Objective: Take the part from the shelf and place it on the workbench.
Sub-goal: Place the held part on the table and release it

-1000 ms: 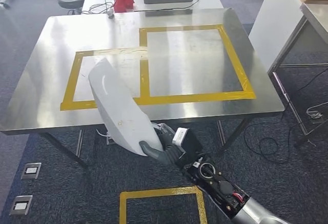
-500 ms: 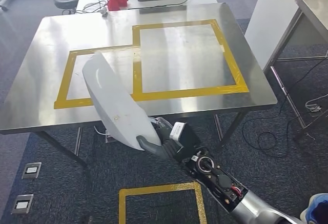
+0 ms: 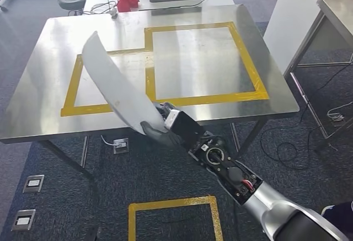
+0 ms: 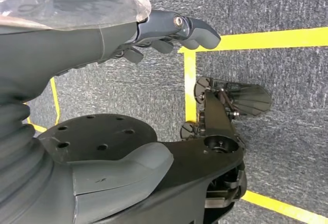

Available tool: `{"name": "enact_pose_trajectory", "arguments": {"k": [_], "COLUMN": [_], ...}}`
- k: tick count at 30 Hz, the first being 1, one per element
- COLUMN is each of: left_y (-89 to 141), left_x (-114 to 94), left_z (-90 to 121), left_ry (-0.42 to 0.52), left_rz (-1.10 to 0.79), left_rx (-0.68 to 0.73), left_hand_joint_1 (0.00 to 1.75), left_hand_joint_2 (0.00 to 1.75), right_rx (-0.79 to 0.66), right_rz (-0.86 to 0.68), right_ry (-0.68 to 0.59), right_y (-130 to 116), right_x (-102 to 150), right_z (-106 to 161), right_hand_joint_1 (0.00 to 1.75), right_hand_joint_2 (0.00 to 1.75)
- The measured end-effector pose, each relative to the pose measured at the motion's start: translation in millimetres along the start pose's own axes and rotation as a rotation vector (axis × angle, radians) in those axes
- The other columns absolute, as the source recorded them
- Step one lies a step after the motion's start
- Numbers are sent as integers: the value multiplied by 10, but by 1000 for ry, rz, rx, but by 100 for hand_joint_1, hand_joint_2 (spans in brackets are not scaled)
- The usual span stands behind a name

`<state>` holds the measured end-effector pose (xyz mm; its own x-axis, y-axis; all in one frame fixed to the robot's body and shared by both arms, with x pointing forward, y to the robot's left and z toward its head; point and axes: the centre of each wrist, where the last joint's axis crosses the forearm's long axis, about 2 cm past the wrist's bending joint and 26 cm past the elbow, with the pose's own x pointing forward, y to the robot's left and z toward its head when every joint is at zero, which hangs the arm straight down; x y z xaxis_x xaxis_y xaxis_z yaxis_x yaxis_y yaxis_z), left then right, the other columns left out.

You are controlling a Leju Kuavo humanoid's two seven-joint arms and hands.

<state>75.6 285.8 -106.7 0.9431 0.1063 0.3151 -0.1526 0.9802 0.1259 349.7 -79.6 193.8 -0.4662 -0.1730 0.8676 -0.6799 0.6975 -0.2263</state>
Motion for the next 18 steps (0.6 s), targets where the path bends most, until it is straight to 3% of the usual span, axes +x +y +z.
{"name": "enact_pose_trajectory", "arguments": {"k": [10, 18], "left_y": [-25, -58], "left_x": [38, 57], "left_z": [-2, 1], "left_ry": [-8, -9], "left_rz": [-5, -21], "left_rx": [-13, -41], "left_hand_joint_1": [0, 0], "left_hand_joint_2": [175, 175], "right_rx": [-14, -1], "right_rz": [141, 38], "right_ry": [91, 48], "right_y": [-197, -197], "right_x": [-31, -62], "right_z": [-257, -348], "right_hand_joint_1": [175, 175], "right_hand_joint_2": [175, 175]}}
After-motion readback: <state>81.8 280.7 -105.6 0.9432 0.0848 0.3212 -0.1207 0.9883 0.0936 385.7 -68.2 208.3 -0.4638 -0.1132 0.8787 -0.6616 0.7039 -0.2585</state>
